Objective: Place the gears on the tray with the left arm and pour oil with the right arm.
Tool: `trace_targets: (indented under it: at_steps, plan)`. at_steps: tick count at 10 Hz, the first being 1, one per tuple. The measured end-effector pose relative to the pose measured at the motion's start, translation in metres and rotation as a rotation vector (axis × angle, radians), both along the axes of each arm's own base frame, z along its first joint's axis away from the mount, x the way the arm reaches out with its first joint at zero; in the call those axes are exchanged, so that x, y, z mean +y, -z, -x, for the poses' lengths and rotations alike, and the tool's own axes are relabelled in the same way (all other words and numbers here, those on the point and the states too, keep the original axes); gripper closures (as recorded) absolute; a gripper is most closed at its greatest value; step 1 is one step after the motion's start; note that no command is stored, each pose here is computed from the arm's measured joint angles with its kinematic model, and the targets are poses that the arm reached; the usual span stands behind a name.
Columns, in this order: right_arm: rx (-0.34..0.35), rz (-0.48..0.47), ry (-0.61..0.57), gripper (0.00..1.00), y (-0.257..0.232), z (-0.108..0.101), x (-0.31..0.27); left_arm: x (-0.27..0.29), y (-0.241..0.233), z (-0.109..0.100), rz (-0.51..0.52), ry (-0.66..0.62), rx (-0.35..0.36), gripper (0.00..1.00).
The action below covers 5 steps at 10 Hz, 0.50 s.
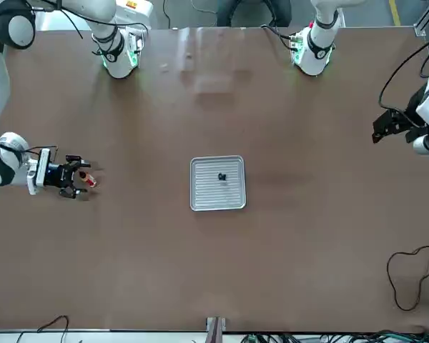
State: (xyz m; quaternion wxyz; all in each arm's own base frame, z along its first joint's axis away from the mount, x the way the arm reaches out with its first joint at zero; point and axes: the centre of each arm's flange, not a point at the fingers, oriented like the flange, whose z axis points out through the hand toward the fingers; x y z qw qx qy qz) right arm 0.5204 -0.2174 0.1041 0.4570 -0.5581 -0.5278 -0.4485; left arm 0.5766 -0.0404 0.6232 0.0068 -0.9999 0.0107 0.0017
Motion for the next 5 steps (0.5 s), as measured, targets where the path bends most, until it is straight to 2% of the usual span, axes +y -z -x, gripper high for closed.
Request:
trace_targets:
  at_steps: [5]
  plan:
    - [0.078, -0.078, -0.035, 0.00, -0.015, -0.001, 0.007, 0.000, 0.000, 0.000, 0.000, 0.000, 0.000, 0.01]
